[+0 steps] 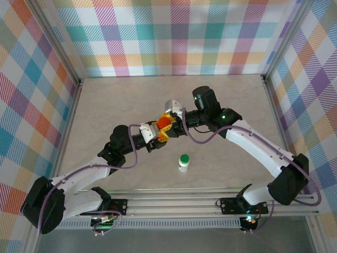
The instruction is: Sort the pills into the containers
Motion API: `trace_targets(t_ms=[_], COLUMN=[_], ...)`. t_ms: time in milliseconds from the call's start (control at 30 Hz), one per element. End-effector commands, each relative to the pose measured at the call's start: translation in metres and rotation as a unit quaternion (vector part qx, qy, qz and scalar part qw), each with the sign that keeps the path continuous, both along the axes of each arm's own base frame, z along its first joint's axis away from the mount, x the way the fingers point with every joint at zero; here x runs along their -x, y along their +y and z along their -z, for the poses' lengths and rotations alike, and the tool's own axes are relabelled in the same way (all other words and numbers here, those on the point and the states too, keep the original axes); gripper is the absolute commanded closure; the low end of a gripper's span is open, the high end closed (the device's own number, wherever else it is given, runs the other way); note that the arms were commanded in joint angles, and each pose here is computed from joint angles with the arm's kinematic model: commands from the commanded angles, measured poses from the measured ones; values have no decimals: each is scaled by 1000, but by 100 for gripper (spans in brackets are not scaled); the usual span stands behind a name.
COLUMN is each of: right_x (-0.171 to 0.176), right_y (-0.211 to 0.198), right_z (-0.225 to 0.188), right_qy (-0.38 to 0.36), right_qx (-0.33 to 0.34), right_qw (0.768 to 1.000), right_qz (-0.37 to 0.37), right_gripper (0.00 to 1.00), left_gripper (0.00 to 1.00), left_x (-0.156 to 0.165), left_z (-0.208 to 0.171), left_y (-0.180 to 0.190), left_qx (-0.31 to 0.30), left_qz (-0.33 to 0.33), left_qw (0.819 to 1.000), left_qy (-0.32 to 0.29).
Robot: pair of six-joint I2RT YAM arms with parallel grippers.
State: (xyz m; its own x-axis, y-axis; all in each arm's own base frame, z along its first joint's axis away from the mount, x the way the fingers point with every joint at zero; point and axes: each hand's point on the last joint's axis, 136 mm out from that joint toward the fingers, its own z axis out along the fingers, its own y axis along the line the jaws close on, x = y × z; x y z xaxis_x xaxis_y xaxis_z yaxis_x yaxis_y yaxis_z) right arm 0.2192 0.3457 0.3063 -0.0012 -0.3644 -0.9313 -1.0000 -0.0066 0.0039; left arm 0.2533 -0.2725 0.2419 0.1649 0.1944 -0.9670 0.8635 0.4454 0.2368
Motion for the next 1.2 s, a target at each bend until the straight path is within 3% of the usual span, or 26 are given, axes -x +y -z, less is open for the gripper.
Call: trace_targets(t_ms=[0, 600, 767, 933, 1000, 1167], right_x=[5, -20, -34, -46, -54, -61], right_y=[-23, -31, -23, -30, -39, -40], right_z=[76, 65, 58, 58, 60, 59], right_qy=[151, 228, 309, 323, 346, 413], right_qx=[100, 36, 15, 34, 42, 24], right_qw=[982, 967, 938, 914, 889, 837], right_qz=[55, 109, 155, 242, 298, 360], right_gripper=[88, 87, 85, 79, 78, 76], left_gripper=[100, 100, 100, 100, 100, 100], left_x=[21, 27, 17, 2, -2, -8], left_z=[-120, -129, -126, -122, -118, -109], left_y=[8, 17, 17, 20, 19, 12], left_qx=[119, 141, 140, 132, 122, 102], left_qz=[7, -3, -22, -59, -67, -73], left_qw=[978, 974, 976, 977, 977, 978], left_qy=[-173, -178, -168, -159, -160, -167])
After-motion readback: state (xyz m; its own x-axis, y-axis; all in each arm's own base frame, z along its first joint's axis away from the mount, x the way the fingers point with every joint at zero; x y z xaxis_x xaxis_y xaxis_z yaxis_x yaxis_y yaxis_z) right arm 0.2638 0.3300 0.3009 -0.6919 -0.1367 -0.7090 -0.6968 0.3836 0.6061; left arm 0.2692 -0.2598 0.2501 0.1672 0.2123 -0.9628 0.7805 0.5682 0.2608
